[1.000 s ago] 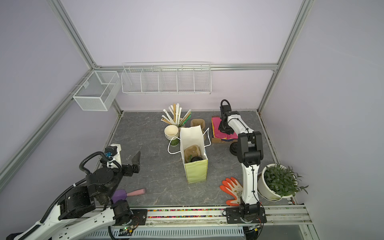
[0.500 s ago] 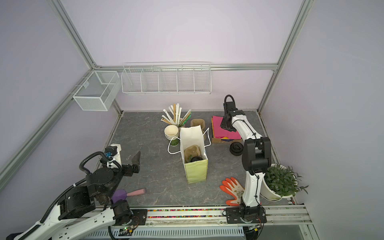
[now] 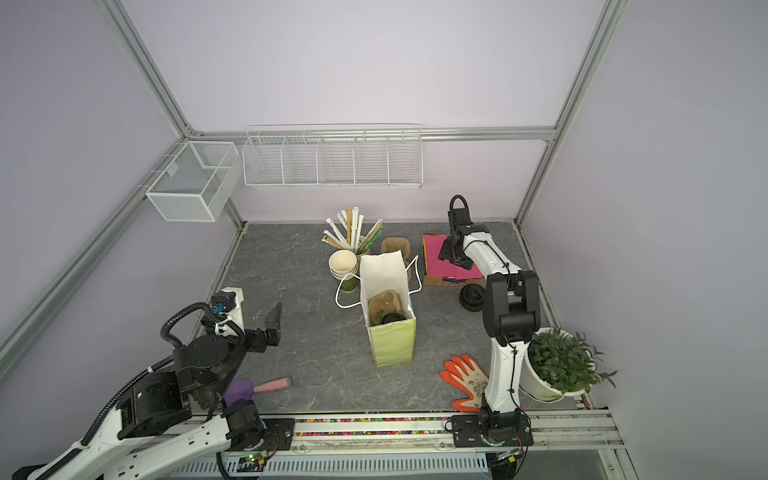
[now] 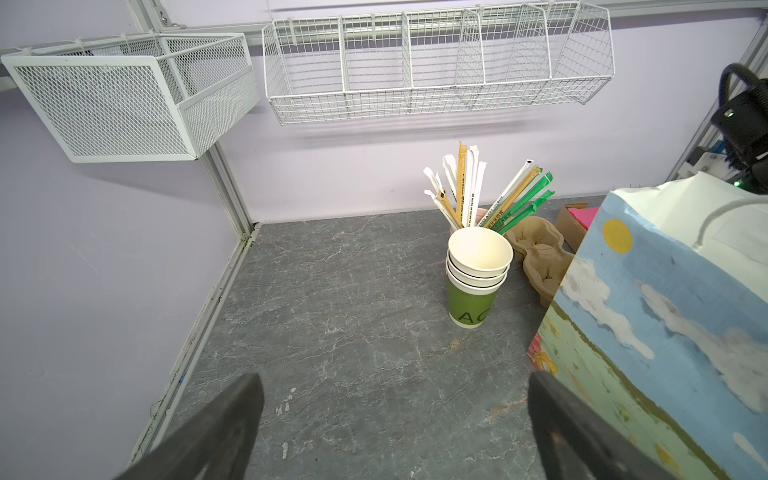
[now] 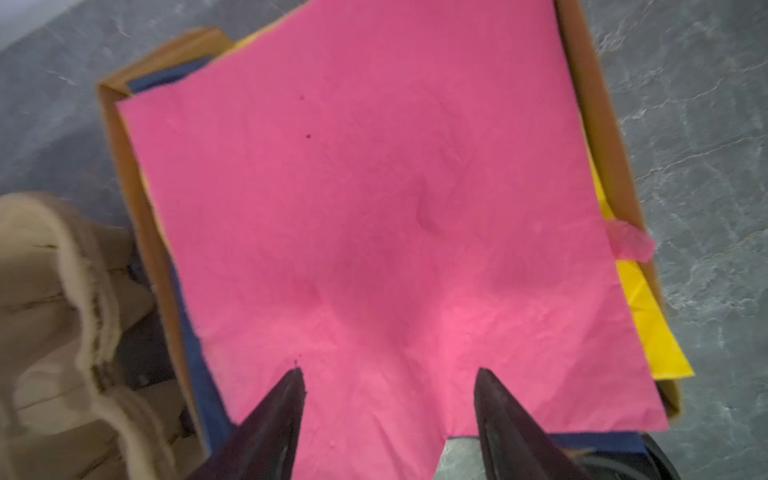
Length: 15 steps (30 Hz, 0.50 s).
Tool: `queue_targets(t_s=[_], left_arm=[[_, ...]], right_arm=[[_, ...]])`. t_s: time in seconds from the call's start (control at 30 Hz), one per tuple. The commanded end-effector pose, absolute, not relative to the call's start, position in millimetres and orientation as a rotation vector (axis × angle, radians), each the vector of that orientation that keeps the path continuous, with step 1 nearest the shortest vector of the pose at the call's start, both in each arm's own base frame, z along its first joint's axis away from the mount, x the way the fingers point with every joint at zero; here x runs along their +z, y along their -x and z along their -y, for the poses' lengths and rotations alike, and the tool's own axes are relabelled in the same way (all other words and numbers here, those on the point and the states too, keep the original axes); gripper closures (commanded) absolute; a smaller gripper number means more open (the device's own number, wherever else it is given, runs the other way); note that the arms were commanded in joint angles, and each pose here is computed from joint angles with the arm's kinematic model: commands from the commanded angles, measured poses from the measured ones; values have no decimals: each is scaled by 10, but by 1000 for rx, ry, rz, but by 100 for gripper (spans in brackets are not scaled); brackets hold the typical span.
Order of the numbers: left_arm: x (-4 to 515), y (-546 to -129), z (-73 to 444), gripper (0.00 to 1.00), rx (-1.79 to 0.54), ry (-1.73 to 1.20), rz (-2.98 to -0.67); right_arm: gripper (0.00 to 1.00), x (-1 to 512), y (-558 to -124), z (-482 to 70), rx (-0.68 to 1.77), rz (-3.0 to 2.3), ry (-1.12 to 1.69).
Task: Pack the takeout coffee
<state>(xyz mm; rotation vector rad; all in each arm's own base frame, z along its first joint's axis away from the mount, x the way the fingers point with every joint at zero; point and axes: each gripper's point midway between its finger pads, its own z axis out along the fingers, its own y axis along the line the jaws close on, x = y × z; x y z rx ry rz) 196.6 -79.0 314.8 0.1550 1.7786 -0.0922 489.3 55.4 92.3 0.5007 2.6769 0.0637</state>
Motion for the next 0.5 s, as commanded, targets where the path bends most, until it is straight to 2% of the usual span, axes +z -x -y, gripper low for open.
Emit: queue_targets(t_s=[0.0,0.17,0.3,0.47], left_arm=[[3102,-1987,803,1,-75,-160,-1788],[3106,-1989,797,1,-71,-159,-1786],[3096,-1993,807,1,-68,-163,-1789],[3100,-1994,809,1,-69,-164,-1787]], right_arm=[[33,683,-4904,-559,79,-2730,-491],[42,565,-4923,-575,85,-2741,-494],[59,612,-4932,-555,82,-2725,-507],[71,662,-4935,-553,94,-2706,-502]])
